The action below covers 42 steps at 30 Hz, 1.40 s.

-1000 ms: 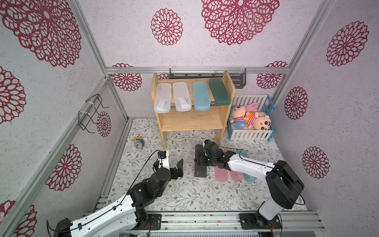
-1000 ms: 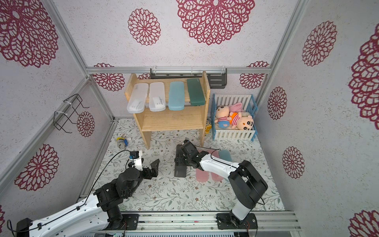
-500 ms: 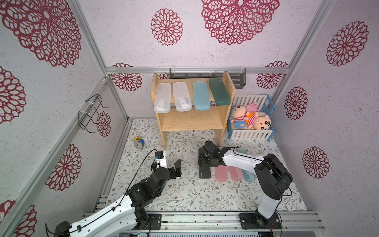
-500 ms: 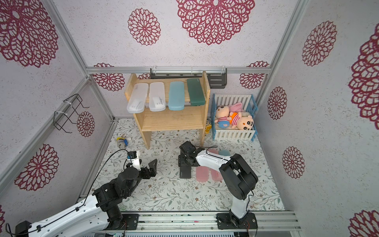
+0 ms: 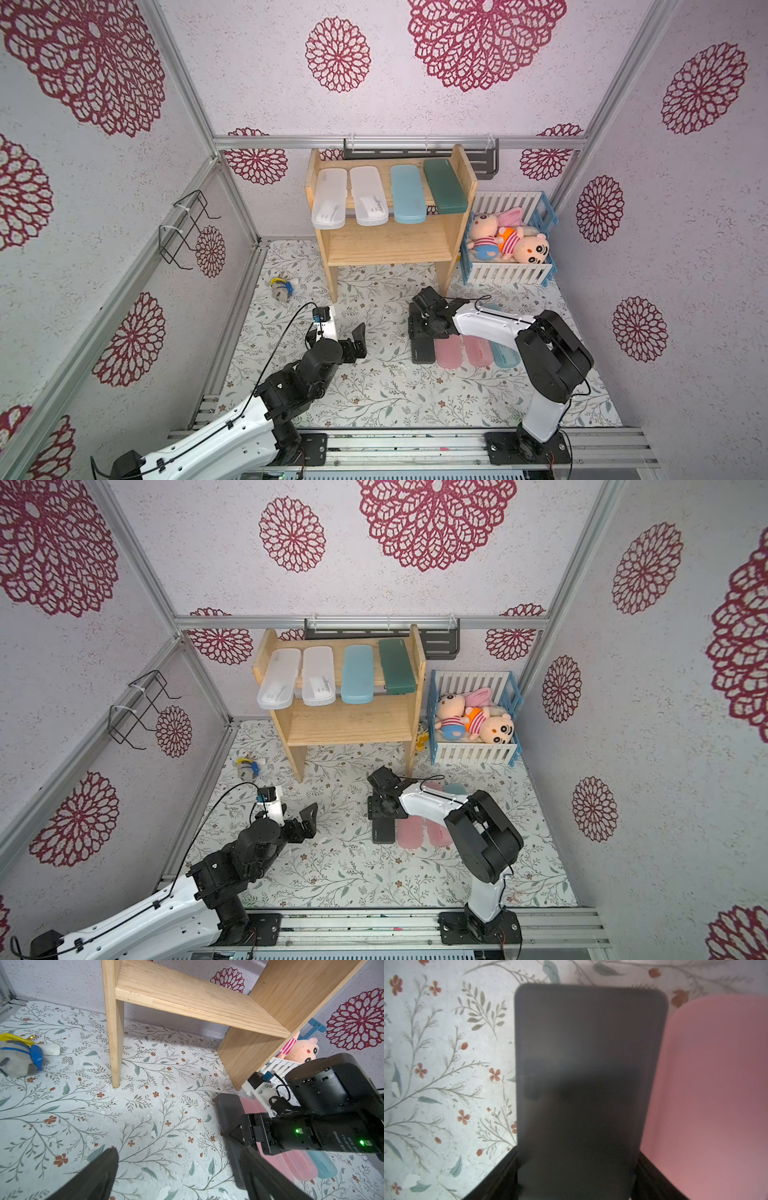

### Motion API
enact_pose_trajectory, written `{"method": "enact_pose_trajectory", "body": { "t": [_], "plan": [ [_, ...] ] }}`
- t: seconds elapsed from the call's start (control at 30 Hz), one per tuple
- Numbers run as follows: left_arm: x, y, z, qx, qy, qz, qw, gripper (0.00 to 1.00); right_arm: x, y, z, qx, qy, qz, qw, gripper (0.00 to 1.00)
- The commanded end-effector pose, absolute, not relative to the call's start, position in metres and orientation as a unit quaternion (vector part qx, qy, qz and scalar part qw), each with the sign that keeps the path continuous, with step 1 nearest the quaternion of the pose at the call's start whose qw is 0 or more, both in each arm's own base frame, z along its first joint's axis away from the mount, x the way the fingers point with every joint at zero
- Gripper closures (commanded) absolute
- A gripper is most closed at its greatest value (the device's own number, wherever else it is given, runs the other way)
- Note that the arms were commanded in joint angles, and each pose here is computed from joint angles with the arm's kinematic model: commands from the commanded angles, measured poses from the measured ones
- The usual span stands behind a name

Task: Remove the pencil cases from the shelf
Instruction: Place the pencil case at the center of the board, then pick up the pencil case from the shelf.

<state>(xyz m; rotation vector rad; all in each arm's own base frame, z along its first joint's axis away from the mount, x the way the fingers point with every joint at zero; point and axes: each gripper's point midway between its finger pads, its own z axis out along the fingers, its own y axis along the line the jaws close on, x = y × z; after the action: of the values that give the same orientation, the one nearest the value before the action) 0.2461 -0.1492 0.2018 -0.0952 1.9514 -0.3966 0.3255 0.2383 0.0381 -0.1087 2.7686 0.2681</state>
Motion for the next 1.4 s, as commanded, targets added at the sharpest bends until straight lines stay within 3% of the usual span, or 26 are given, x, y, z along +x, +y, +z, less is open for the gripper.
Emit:
{"method": "enact_pose_trajectory", "body": {
  "t": [0.0,0.4,0.57,0.83,1.13,1.37],
  "plan": [
    [0.247,-0.147,0.198,-0.042,0.824,-0.165,0.540,0.03,0.331,0.224,0.051,-0.039,0.976,0.082,0.200,0.38],
    [0.249,-0.151,0.203,-0.042,0.824,-0.169,0.540,0.03,0.331,0.205,0.057,-0.036,0.973,0.074,0.214,0.33],
    [0.252,-0.157,0.207,-0.039,0.825,-0.171,0.537,0.03,0.336,0.210,0.074,-0.045,0.966,0.090,0.240,0.14],
    [0.258,-0.169,0.231,-0.042,0.807,-0.203,0.553,0.03,0.339,0.229,0.137,-0.061,0.939,0.159,0.299,0.08],
    [0.273,-0.174,0.321,-0.116,0.724,-0.337,0.590,0.03,0.327,0.217,0.217,-0.045,0.878,0.230,0.417,0.01],
    [0.277,-0.122,0.422,-0.206,0.599,-0.459,0.623,0.03,0.318,0.206,0.211,-0.034,0.873,0.242,0.421,0.01]
  ]
}}
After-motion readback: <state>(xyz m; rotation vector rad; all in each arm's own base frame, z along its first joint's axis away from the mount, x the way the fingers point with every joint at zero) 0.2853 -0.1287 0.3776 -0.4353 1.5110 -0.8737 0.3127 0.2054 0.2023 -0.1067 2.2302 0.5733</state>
